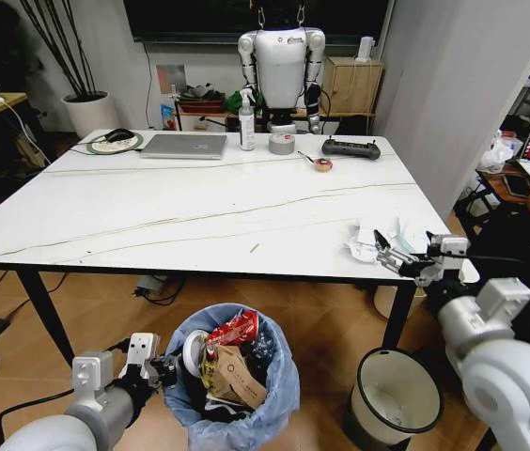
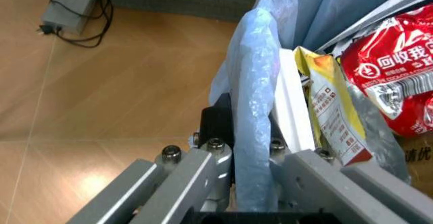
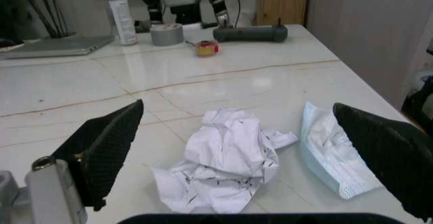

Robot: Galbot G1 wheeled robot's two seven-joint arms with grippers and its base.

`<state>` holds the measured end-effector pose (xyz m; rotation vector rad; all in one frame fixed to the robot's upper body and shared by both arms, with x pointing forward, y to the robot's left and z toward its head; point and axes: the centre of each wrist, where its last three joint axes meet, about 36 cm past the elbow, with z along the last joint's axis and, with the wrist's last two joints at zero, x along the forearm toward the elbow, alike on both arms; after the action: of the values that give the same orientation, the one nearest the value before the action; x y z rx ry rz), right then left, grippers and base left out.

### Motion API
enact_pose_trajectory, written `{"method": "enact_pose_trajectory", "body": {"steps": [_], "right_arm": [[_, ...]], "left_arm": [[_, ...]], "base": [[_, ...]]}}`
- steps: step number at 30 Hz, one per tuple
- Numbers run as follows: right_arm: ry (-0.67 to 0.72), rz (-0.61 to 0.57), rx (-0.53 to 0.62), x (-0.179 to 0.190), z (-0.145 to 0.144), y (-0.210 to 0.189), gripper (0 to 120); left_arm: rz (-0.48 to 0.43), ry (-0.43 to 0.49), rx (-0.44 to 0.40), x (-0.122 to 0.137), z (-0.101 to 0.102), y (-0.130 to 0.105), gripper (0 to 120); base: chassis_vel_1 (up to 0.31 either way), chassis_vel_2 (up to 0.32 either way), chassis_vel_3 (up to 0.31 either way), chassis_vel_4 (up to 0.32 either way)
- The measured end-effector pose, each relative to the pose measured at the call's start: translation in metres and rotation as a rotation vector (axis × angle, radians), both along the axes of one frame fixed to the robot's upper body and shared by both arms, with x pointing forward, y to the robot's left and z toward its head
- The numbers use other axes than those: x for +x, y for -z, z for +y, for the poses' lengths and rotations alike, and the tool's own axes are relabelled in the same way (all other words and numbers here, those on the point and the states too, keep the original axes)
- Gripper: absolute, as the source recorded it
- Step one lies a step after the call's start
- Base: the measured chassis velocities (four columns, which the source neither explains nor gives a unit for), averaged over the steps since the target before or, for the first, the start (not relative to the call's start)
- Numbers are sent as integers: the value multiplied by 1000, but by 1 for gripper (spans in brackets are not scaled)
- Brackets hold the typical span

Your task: Pick up the trash bin and place the trash from the table into it.

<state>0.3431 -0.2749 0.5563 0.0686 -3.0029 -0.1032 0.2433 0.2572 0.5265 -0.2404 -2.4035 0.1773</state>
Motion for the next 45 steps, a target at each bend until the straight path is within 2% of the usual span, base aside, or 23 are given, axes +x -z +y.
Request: {"method": "enact_pose_trajectory", "body": {"steps": [1, 2, 6, 11, 14, 24, 32, 34, 36, 39, 42, 44, 45], "right_arm": [[0, 0, 0, 0, 0, 0, 100], [10, 15, 9, 17, -7, -3, 100], [22, 61, 34, 49, -15, -10, 100], [17, 101, 71, 61, -8, -9, 100], [18, 153, 77, 71, 2, 7, 100], [45, 221, 41, 81, 5, 35, 98], [46, 221, 29, 81, 4, 38, 73], [48, 217, 26, 81, 4, 38, 62], [50, 214, 24, 80, 3, 38, 60], [53, 205, 16, 78, 2, 39, 45], [56, 200, 6, 77, 1, 41, 35], [61, 191, 6, 77, 0, 41, 23], [61, 191, 6, 77, 0, 41, 23]], "left_arm": [[0, 0, 0, 0, 0, 0, 0], [4, -3, 0, -1, -1, 1, 0], [6, -12, -1, -3, -1, 2, 0], [3, -16, -2, -2, -1, 2, 0], [2, -17, -2, -2, -1, 2, 0], [3, -13, 5, -2, 0, 2, 0], [2, -13, 8, -2, 1, 1, 0], [2, -14, 8, -2, 1, 1, 0], [1, -14, 8, -2, 1, 1, 0], [0, -13, 9, -2, 1, 1, 0], [-1, -10, 12, -1, 1, 1, 0], [-2, -9, 14, -1, 1, 1, 0], [-2, -9, 14, -1, 1, 1, 0]], "base": [[0, 0, 0, 0], [0, 0, 0, 0], [0, 0, 0, 0], [0, 0, 0, 0], [0, 0, 0, 0], [0, 0, 0, 0], [0, 0, 0, 0], [0, 0, 0, 0], [0, 0, 0, 0], [0, 0, 0, 0], [0, 0, 0, 0], [0, 0, 0, 0], [0, 0, 0, 0]]}}
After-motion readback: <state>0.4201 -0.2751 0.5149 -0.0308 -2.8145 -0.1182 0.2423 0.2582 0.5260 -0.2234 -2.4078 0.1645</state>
